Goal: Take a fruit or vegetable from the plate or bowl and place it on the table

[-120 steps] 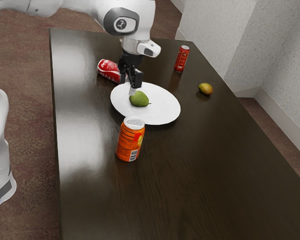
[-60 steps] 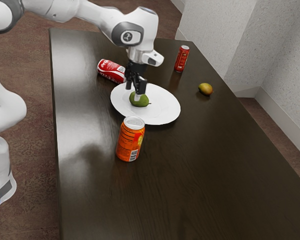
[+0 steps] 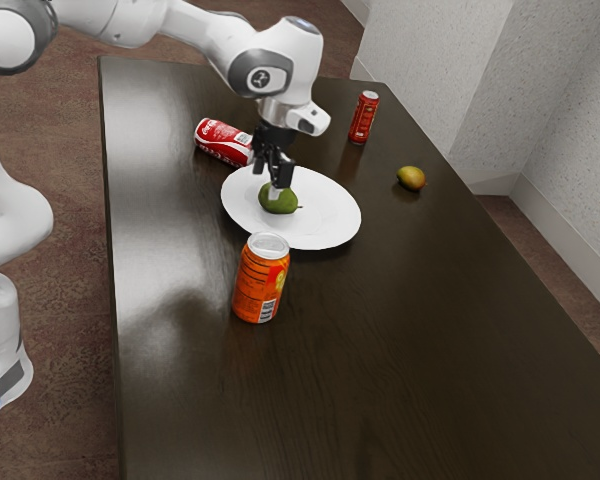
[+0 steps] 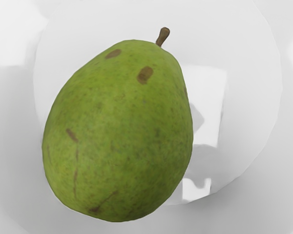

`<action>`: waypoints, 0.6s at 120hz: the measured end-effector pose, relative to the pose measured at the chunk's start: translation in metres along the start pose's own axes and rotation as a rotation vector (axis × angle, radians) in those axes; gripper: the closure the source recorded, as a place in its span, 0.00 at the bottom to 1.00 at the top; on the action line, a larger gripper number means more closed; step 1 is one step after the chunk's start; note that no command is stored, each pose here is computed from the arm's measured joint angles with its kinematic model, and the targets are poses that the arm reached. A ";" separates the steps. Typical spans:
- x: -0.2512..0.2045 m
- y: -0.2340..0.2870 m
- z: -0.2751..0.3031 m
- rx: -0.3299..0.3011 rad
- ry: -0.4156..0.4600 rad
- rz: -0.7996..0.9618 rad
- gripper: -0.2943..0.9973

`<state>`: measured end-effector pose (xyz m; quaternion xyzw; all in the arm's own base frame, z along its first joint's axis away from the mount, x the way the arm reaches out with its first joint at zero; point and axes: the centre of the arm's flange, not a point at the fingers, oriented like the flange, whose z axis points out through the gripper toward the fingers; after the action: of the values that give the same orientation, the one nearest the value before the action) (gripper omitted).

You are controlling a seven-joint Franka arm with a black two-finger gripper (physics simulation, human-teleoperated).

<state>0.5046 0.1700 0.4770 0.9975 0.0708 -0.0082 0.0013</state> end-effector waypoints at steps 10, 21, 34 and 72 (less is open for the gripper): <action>0.002 0.000 -0.003 0.008 0.005 0.000 0.24; 0.004 0.001 -0.001 0.020 0.001 -0.001 0.24; 0.008 0.005 0.004 0.038 -0.002 -0.002 0.24; 0.015 0.005 0.019 0.055 -0.003 -0.033 0.24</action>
<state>0.5197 0.1674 0.4582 0.9958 0.0868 -0.0114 -0.0260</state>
